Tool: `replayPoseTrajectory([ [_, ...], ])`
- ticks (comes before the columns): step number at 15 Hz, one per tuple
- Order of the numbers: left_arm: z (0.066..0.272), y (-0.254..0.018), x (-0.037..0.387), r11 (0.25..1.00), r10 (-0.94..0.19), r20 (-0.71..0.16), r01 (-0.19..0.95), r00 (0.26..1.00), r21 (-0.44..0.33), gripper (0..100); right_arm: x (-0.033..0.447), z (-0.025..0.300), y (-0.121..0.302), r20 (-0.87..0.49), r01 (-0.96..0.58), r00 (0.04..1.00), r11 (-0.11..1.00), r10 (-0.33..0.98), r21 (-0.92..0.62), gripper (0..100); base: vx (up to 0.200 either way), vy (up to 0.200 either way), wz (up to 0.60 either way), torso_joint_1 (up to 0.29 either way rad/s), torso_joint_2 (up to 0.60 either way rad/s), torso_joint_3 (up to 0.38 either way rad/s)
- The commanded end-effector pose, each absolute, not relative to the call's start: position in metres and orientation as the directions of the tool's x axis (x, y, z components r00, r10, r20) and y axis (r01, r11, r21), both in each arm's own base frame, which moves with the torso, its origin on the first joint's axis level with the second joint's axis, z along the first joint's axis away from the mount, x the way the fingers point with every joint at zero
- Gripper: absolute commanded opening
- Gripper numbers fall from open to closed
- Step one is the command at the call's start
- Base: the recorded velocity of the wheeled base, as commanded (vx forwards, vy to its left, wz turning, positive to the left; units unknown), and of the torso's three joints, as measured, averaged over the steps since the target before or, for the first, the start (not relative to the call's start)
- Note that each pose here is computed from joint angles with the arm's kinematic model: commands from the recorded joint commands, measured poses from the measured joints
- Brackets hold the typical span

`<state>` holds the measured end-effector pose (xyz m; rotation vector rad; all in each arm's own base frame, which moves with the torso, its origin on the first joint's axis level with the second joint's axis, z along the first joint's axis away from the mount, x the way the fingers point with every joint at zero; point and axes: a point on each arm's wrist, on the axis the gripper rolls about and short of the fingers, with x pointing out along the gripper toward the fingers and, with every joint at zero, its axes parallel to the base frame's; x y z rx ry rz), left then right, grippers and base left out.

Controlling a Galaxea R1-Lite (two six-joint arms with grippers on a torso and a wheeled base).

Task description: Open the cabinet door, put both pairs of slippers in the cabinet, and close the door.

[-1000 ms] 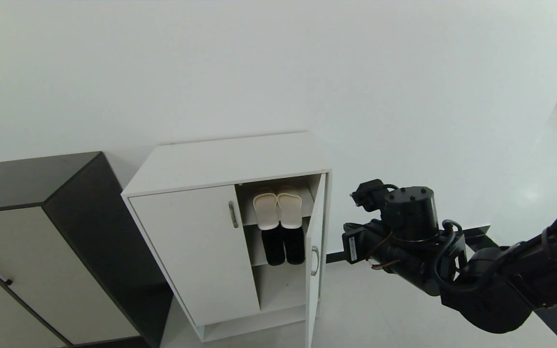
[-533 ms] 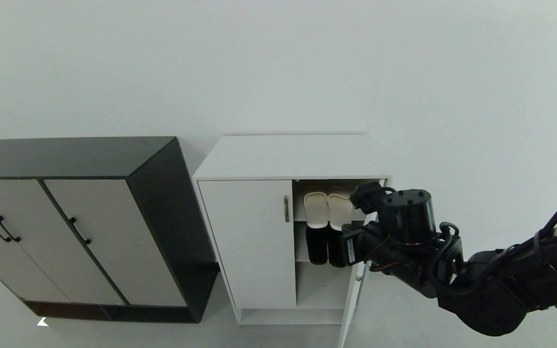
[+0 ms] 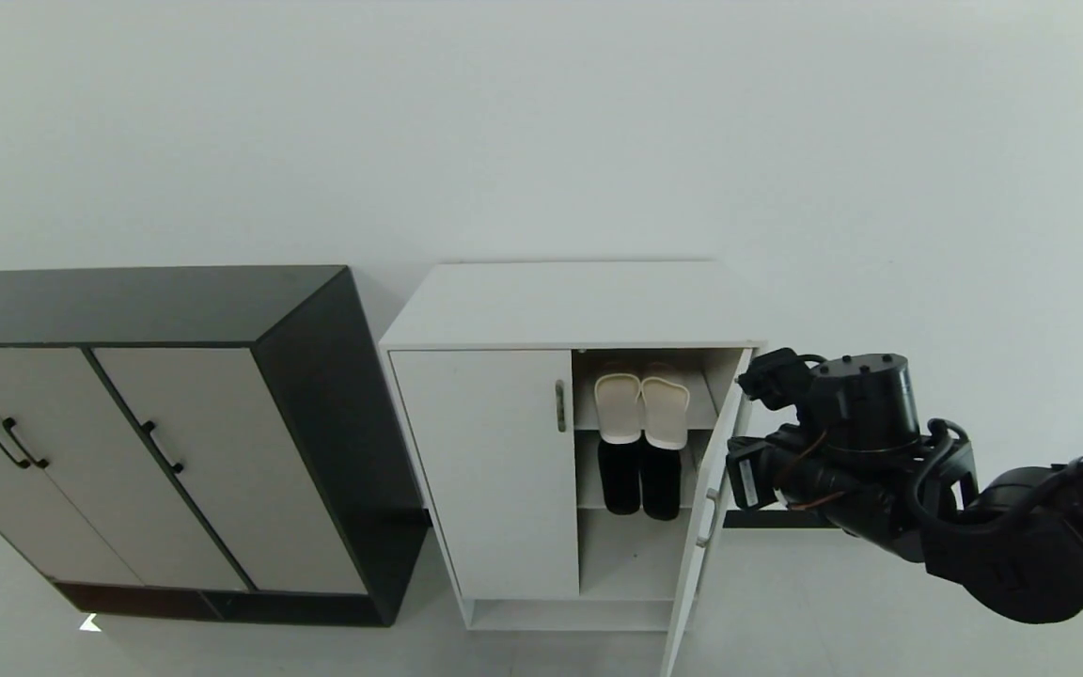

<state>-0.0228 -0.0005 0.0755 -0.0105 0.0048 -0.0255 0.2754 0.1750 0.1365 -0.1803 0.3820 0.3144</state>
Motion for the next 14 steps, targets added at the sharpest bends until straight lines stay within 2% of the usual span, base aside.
replayPoseTrajectory([
  [1,0.076,0.0,-0.023,1.0,-0.026,-0.006,0.026,1.0,-0.011,0,0.27,0.146,0.163,-0.392,-0.32,0.886,0.938,0.247,-0.132,0,0.0,0.0,0.0,0.0,0.0,0.0],
  [2,0.076,0.0,-0.023,1.0,-0.026,-0.006,0.026,1.0,-0.011,0,0.268,0.143,0.162,-0.415,-0.325,0.877,0.935,0.243,-0.138,0,0.0,0.0,0.0,0.0,0.0,0.0],
  [5,0.076,0.0,-0.023,1.0,-0.026,-0.006,0.026,1.0,-0.011,0,0.266,0.129,0.16,-0.465,-0.334,0.855,0.93,0.23,-0.154,0,0.2,0.0,0.0,-0.004,-0.01,0.005],
  [14,0.076,0.0,-0.023,1.0,-0.026,-0.006,0.026,1.0,-0.012,0,0.27,0.107,0.174,-0.526,-0.38,0.814,0.911,0.248,-0.159,0,0.0,0.0,0.0,0.0,0.0,0.0],
])
